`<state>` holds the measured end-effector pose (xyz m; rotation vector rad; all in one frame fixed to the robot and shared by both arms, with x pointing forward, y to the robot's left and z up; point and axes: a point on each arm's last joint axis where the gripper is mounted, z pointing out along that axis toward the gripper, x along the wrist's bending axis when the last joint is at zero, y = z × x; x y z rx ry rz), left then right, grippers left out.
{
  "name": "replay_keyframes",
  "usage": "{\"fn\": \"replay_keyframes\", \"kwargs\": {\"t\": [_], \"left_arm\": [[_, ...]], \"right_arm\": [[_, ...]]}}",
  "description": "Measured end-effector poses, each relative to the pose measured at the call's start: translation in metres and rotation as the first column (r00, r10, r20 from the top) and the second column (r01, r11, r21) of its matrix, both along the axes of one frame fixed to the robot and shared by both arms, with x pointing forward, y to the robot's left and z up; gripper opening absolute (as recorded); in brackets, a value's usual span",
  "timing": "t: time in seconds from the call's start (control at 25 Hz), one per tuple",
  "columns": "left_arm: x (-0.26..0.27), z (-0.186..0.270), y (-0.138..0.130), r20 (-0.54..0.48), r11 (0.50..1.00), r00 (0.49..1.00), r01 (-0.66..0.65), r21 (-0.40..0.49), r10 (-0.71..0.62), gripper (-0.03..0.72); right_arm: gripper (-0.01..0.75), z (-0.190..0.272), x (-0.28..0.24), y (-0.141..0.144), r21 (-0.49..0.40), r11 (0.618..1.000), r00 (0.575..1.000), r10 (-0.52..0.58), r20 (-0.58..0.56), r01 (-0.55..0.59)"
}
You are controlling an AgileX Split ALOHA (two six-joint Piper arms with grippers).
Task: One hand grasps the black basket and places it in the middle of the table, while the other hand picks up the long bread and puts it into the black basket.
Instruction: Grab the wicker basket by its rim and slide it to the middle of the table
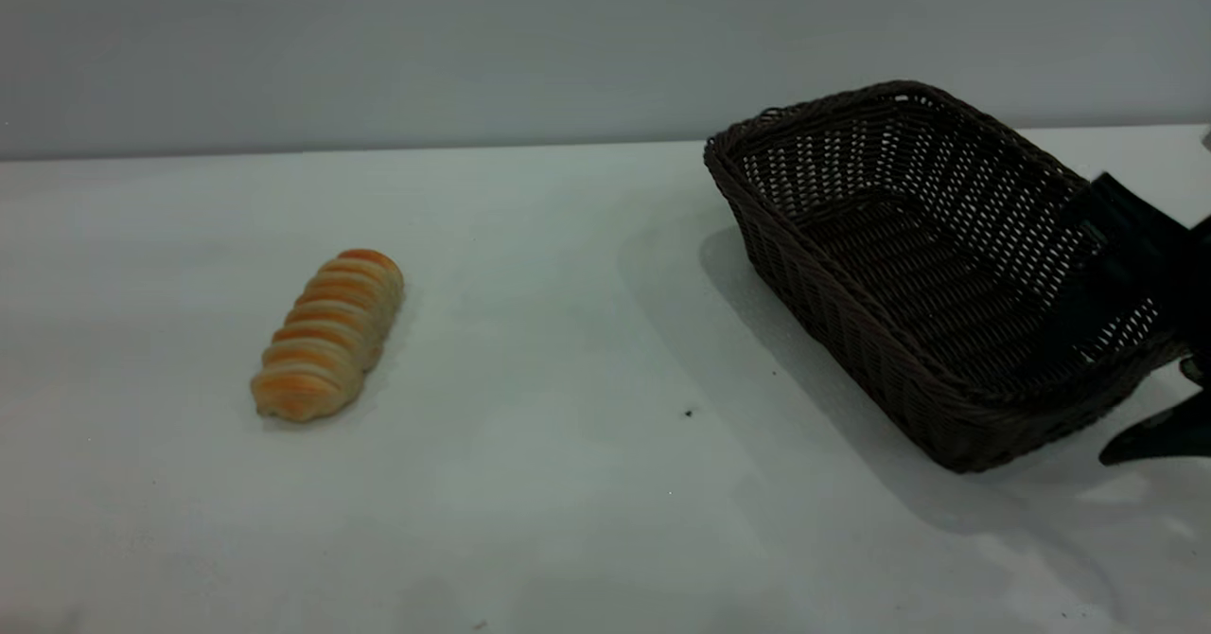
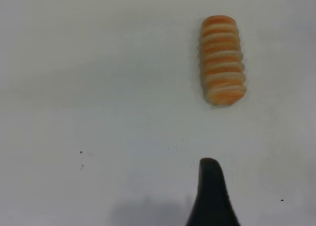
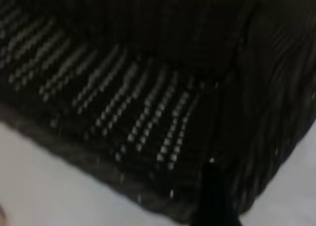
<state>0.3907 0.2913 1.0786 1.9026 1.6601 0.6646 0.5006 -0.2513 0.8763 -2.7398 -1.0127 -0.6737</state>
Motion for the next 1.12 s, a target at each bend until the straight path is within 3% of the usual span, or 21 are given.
{"fn": "replay_keyframes", "kwargs": {"t": [0.32,0.6,0.72,0.88,1.12], "left_arm": [[0.0,0.0,0.0,0.001,1.0,1.0,0.0,0.0,0.0,0.568],[0.001,0.001,0.0,0.011,1.0,1.0,0.0,0.0,0.0,0.568],[0.001,0.001,0.0,0.013,1.0,1.0,0.0,0.0,0.0,0.568],[0.001,0.001,0.0,0.015,1.0,1.0,-0.001,-0.001,0.001,0.568],[0.001,0.001,0.0,0.015,1.0,1.0,-0.001,-0.001,0.001,0.568]], "right_arm": [[0.523,-0.001,0.015,-0.006,-0.043,0.996,0.996,-0.076,0.05,0.078],[0.467,-0.032,0.022,-0.012,-0.094,0.979,0.982,-0.185,-0.028,0.181],[0.378,-0.042,0.03,-0.011,-0.095,0.977,0.98,-0.195,-0.044,0.191],[0.113,-0.043,0.034,-0.01,-0.079,0.977,0.978,-0.202,-0.045,0.198],[0.091,-0.038,0.04,-0.007,-0.062,0.991,0.993,-0.116,-0.016,0.115]]}}
